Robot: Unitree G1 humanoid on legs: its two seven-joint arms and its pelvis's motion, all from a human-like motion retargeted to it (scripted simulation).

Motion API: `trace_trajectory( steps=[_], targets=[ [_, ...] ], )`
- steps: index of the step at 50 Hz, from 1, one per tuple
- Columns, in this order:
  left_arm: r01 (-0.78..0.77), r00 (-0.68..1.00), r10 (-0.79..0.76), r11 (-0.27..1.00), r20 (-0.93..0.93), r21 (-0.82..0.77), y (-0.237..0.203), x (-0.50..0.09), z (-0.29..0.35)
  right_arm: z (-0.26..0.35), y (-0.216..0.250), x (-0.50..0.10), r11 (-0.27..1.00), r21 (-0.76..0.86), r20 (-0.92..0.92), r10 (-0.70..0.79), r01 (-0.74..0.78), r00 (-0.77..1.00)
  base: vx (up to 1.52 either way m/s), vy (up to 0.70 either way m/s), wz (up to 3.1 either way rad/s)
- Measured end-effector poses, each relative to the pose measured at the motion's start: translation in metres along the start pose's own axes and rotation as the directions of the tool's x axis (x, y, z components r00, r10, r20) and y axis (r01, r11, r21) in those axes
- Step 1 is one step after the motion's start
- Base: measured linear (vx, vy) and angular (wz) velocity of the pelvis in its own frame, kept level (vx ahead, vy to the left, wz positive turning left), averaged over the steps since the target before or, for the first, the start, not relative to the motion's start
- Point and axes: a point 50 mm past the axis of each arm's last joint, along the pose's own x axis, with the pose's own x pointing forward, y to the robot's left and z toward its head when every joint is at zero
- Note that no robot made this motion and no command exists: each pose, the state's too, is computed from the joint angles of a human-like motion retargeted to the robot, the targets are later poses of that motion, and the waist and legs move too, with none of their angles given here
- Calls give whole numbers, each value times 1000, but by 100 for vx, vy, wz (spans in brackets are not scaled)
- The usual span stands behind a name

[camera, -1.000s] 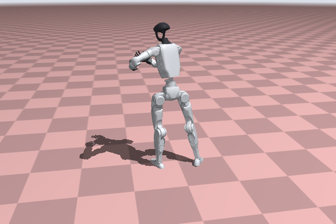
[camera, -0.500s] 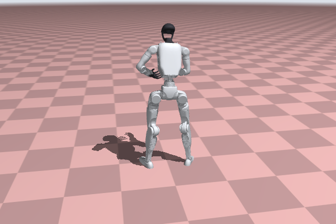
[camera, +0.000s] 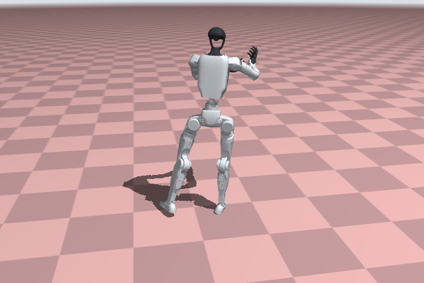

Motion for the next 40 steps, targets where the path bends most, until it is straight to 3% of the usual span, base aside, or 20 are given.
trace_trajectory(
  steps=[9, 18, 21, 23, 25, 27, 28, 30, 32, 35, 40],
  targets=[
    [100, 993, -109, 980, 39, 171, -19, 22, 31, 22, 15, 22, 997, 16, 47, 81, -81, 996, 1, 0, -2],
    [-9, 998, 1, 991, 58, 131, 6, 5, 35, -17, 29, 13, 1000, 5, 4, 13, -13, 1000, -8, 12, -5],
    [-49, 997, 41, 988, 62, 147, 19, -8, 32, -33, 33, 2, 993, 114, 0, 38, -38, 999, -12, 23, 33],
    [-94, 995, 85, 983, 60, 160, 28, -18, 28, -48, 31, -7, 989, 145, -32, 19, -14, 999, -13, 24, 40],
    [-144, 989, 136, 974, 57, 174, 38, -30, 22, -63, 31, -16, 998, 64, -62, 3, 1, 998, -13, 23, 37],
    [-191, 982, 185, 966, 49, 173, 48, -43, 16, -81, 29, -29, 986, 156, -112, -38, 55, 993, -13, 22, 30],
    [-214, 977, 210, 962, 42, 172, 53, -51, 12, -89, 29, -35, 994, 95, -129, -48, 60, 991, -13, 22, 23],
    [-253, 967, 252, 954, 27, 159, 62, -67, 5, -107, 27, -51, 966, 217, -187, -98, 138, 978, -12, 22, 18],
    [-317, 948, 319, 940, 5, 128, 71, -87, -3, -130, 22, -70, 945, 154, -285, -237, 289, 929, -11, 23, 10],
    [-369, 928, 373, 923, -16, 111, 81, -119, -8, -156, 29, -98, 894, 245, -384, -266, 375, 884, -9, 24, 5],
    [-461, 884, 467, 880, -23, 114, 96, -180, -5, -190, 53, -138, 836, 386, -493, -171, 390, 853, -6, 21, 1]
  ],
)
